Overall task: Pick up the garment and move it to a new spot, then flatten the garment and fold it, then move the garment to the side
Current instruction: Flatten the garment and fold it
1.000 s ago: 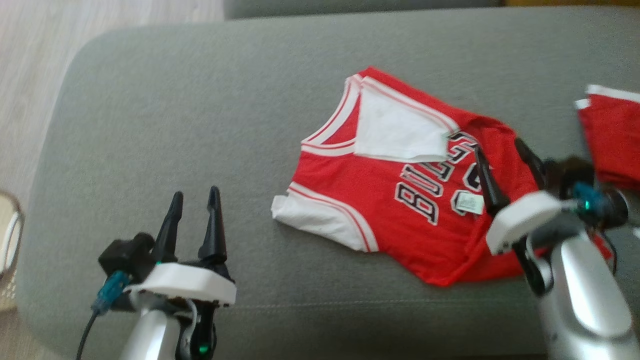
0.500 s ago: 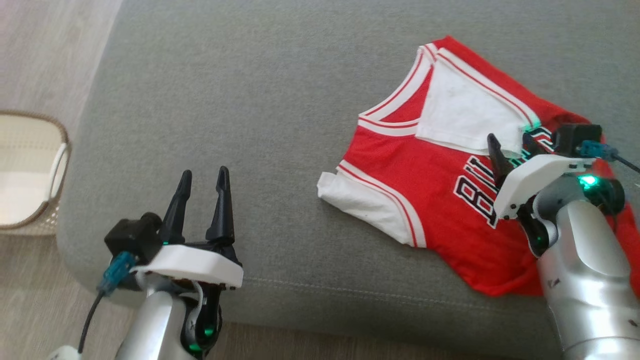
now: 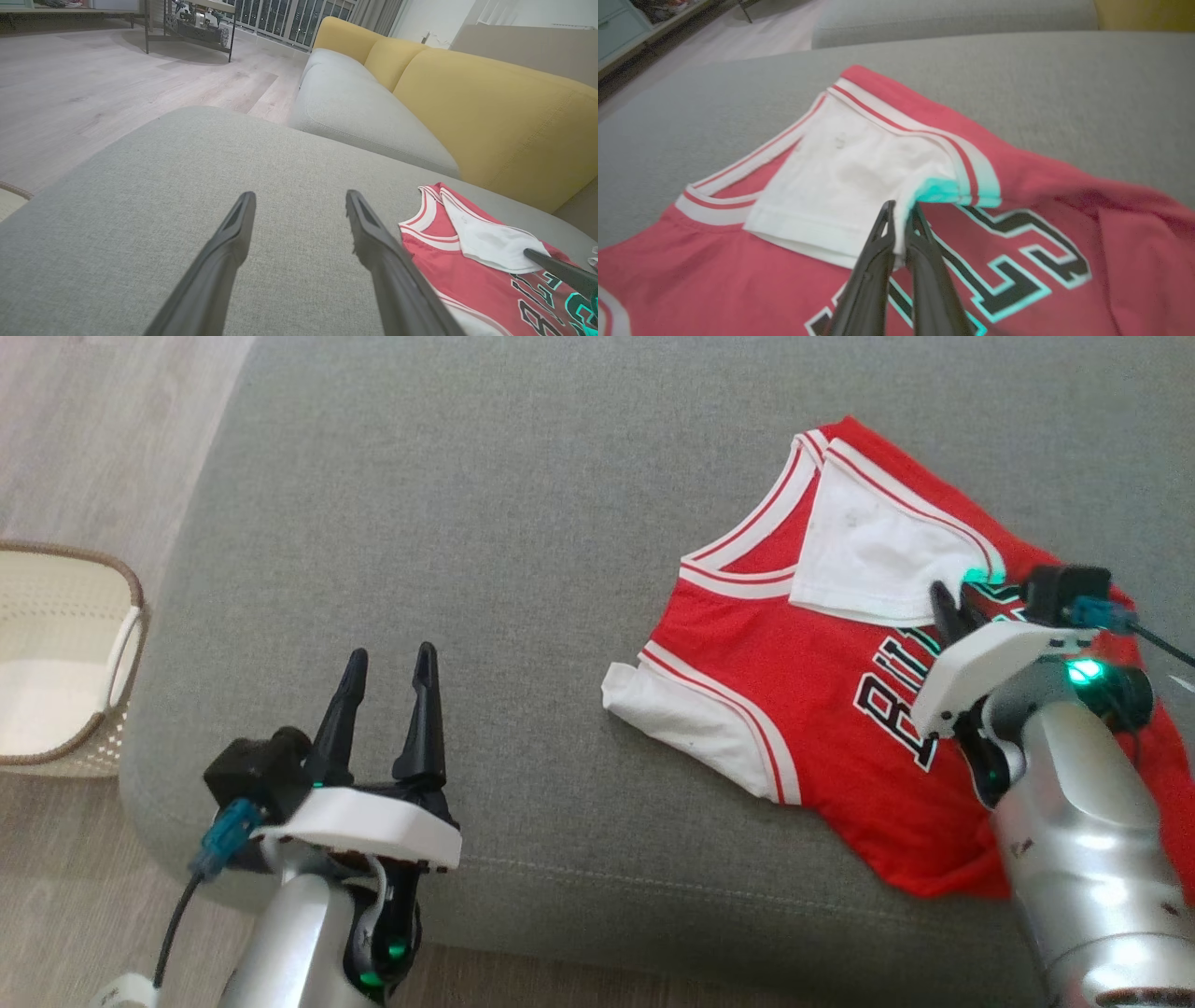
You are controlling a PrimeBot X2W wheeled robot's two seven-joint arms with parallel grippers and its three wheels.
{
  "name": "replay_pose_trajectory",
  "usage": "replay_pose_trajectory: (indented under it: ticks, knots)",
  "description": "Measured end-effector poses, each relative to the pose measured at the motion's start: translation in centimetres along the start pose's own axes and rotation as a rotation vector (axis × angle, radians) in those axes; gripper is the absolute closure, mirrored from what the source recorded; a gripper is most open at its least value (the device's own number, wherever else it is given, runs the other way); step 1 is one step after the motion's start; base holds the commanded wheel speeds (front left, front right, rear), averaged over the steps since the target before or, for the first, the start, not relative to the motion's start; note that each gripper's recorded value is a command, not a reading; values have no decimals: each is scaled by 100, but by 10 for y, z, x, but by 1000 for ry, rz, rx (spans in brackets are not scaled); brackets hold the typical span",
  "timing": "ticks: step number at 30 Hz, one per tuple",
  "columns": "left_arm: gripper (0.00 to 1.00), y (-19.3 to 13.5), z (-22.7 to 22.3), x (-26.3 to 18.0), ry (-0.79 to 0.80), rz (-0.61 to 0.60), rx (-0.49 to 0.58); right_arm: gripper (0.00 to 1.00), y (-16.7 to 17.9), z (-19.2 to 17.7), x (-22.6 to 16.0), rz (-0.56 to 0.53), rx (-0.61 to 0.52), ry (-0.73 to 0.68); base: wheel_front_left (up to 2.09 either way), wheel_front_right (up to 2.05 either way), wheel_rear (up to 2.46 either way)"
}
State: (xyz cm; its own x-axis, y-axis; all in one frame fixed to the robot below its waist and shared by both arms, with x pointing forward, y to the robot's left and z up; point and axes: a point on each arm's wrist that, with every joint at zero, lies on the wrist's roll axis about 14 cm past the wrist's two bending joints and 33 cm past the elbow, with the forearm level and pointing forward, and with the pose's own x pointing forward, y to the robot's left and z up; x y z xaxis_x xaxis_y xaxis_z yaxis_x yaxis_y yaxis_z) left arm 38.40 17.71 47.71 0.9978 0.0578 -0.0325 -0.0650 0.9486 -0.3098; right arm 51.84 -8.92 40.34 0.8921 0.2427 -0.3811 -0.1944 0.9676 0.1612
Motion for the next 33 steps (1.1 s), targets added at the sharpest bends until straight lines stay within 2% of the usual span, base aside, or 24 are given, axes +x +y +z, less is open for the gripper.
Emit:
replay_pose_trajectory:
  ticks: [5, 8, 13, 18, 22, 26, 27, 28, 30, 33]
  knots:
    - [0, -2, 7, -4, -21, -1, -1, 100, 23, 45, 2, 66, -58, -134, 0, 0, 0]
    - [0, 0, 9, -7, -25, 7, -8, 100, 33, 94, 10, 97, -115, -240, 0, 0, 0]
    - [0, 5, 3, -9, -5, 26, -22, 100, 46, 176, 30, 131, -272, -374, 0, 0, 0]
    - [0, 14, -5, -8, 22, 59, -37, 100, 62, 237, 52, 149, -352, -470, 0, 0, 0]
    - [0, 24, -7, -7, 30, 91, -40, 100, 74, 252, 73, 164, -394, -485, 0, 0, 0]
    - [0, 32, -10, -6, 43, 116, -38, 100, 74, 233, 99, 160, -441, -426, 0, 0, 0]
    - [0, 33, -11, -6, 47, 122, -38, 73, 69, 225, 106, 150, -450, -397, 0, 0, 0]
    - [0, 36, -12, -6, 51, 132, -37, 0, 63, 215, 112, 137, -452, -352, 0, 0, 0]
    - [0, 39, -15, -5, 58, 145, -33, 0, 57, 195, 122, 129, -455, -293, 0, 0, 0]
    - [0, 38, -14, 1, 55, 139, -30, 0, 58, 184, 123, 134, -458, -277, 0, 0, 0]
